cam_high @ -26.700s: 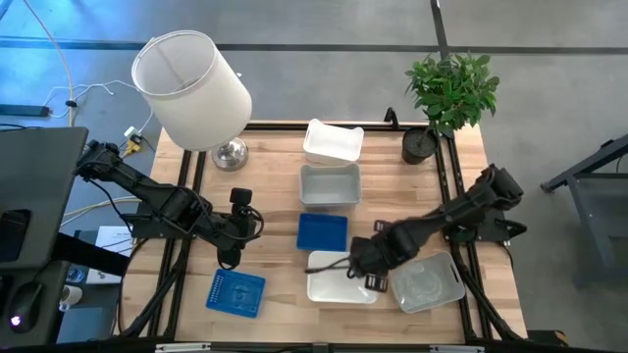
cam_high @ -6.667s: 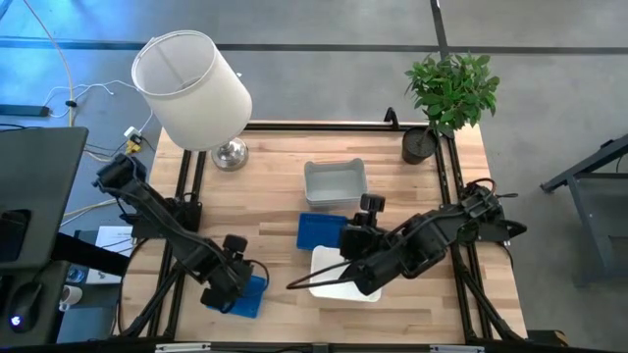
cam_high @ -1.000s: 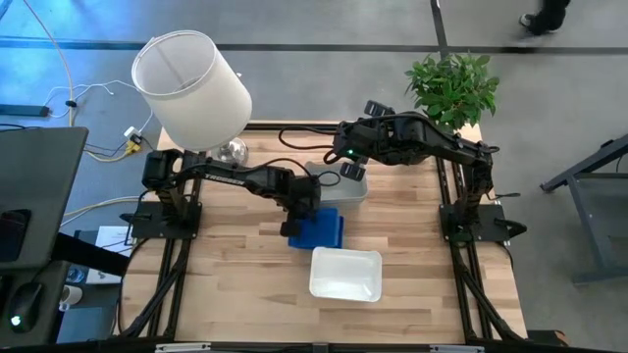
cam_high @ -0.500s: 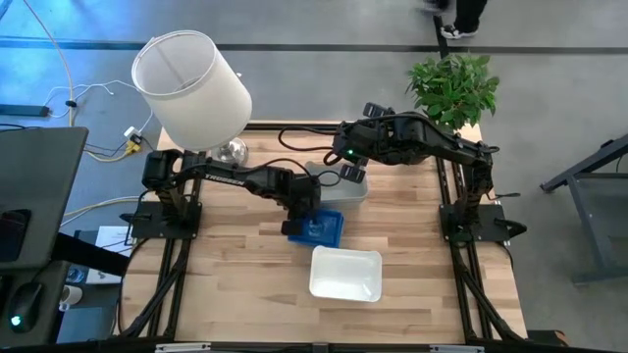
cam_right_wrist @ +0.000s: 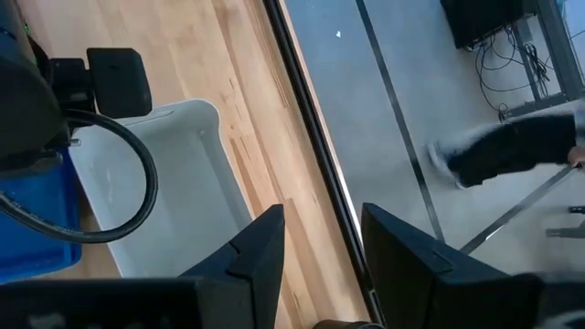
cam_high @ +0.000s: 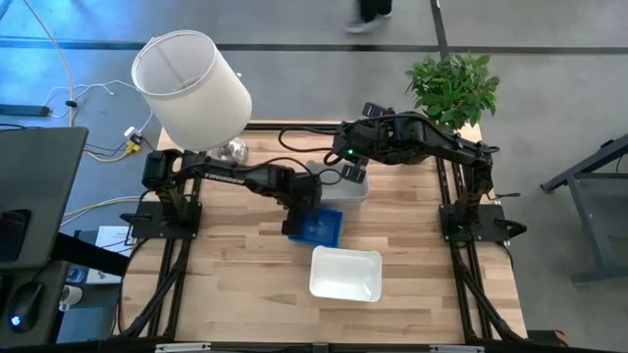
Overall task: Stack baskets by color
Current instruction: Stack the bottom blue bin on the top stacked blue bin
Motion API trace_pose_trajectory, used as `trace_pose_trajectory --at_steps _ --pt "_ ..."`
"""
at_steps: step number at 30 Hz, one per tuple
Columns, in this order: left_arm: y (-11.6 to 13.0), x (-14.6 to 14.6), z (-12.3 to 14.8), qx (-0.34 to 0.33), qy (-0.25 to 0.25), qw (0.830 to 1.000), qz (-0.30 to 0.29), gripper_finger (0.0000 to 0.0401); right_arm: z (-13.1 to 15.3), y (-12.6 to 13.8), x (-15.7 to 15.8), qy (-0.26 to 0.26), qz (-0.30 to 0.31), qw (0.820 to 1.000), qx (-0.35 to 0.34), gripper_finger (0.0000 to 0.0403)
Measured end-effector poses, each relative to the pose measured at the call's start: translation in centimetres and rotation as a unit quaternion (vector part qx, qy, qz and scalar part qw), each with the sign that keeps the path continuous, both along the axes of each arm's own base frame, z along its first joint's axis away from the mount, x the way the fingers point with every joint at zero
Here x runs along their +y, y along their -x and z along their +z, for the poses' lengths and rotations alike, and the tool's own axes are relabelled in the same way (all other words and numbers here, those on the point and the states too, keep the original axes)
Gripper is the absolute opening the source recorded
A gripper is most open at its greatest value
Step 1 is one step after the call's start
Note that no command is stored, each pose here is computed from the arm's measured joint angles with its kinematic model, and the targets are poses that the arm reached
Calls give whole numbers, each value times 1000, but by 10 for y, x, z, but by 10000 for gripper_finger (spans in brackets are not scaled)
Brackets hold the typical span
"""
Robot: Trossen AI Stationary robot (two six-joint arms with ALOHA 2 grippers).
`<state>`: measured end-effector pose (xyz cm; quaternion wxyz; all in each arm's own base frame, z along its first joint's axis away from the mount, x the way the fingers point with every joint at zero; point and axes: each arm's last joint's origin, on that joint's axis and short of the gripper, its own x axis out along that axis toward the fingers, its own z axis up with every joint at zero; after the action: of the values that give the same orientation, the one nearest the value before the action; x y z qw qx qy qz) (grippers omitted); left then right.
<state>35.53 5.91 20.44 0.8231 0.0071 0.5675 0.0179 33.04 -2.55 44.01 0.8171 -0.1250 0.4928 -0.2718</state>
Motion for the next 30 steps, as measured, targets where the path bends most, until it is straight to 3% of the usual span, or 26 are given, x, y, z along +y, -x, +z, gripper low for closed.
trace_pose_trajectory --at_steps 11,18,22,30 --pt "11 -9 11 63 10 998 -5 163 -1 0 1 -19 17 1000 4 133" --pt "20 -11 29 48 7 999 10 163 -1 -1 0 -17 19 1000 7 133" --pt "35 -14 34 96 18 995 25 163 -1 -1 0 -18 19 1000 6 133" --pt "43 -24 9 135 26 990 27 163 -1 -1 0 -18 17 1000 5 133"
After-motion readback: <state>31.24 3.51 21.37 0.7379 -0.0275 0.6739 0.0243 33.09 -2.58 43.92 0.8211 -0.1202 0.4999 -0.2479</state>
